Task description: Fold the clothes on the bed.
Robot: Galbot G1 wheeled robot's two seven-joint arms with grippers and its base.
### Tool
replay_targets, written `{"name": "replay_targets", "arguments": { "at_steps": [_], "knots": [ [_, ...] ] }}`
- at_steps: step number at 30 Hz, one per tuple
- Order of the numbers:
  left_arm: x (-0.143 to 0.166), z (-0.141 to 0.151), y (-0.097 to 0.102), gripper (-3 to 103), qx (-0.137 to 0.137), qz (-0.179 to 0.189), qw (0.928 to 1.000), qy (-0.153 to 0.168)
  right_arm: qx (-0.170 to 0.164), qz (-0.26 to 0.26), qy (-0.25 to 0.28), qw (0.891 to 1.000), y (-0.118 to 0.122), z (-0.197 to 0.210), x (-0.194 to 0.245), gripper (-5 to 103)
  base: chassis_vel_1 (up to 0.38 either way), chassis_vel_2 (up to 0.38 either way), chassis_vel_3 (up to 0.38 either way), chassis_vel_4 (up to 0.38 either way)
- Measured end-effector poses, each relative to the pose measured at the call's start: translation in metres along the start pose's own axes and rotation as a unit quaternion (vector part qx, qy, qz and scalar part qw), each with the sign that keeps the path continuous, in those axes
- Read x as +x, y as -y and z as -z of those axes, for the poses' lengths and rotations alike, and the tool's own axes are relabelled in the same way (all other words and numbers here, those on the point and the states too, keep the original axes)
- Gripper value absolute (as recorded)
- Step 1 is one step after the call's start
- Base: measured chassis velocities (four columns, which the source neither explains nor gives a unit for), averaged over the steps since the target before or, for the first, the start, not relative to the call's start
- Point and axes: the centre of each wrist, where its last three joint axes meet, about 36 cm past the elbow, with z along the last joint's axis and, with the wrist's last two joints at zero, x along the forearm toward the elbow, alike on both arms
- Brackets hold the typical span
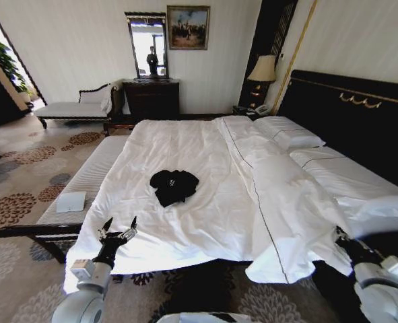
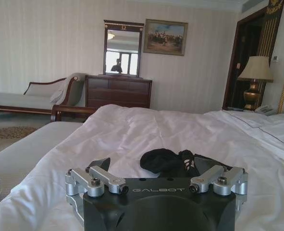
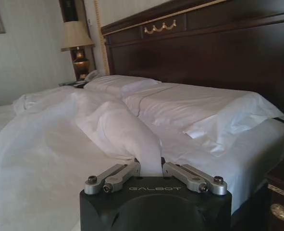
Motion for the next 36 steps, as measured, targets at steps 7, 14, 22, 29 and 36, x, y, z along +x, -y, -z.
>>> {"name": "replay_targets", "arguments": {
  "at_steps": [7,14,22,29,36],
  "knots": [
    [0.002,-0.002,0.001,98,-0.002,0.001,1.0,-0.004,0.033,-0.028,0.017,0.999,0.03,0.012,-0.031,3,0.0,0.0,0.0,0.0],
    [0.003,-0.003,0.003,98,-0.001,0.0,1.0,-0.005,0.157,-0.072,0.048,0.984,0.081,-0.004,-0.072,3,0.0,0.0,0.0,0.0],
    [0.008,-0.005,0.004,98,-0.001,0.004,0.9999,-0.009,0.167,-0.133,0.027,0.976,0.121,-0.026,-0.105,3,0.0,0.0,0.0,0.0],
    [0.01,-0.005,0.004,98,-0.001,0.004,0.9999,-0.009,0.16,-0.163,0.016,0.973,0.14,-0.042,-0.112,3,0.0,0.0,0.0,0.0],
    [0.008,-0.003,0.004,98,-0.004,0.001,1.0,-0.008,0.147,-0.181,0.007,0.972,0.144,-0.052,-0.11,14,0.0,0.0,0.0,0.0]
  ]
}}
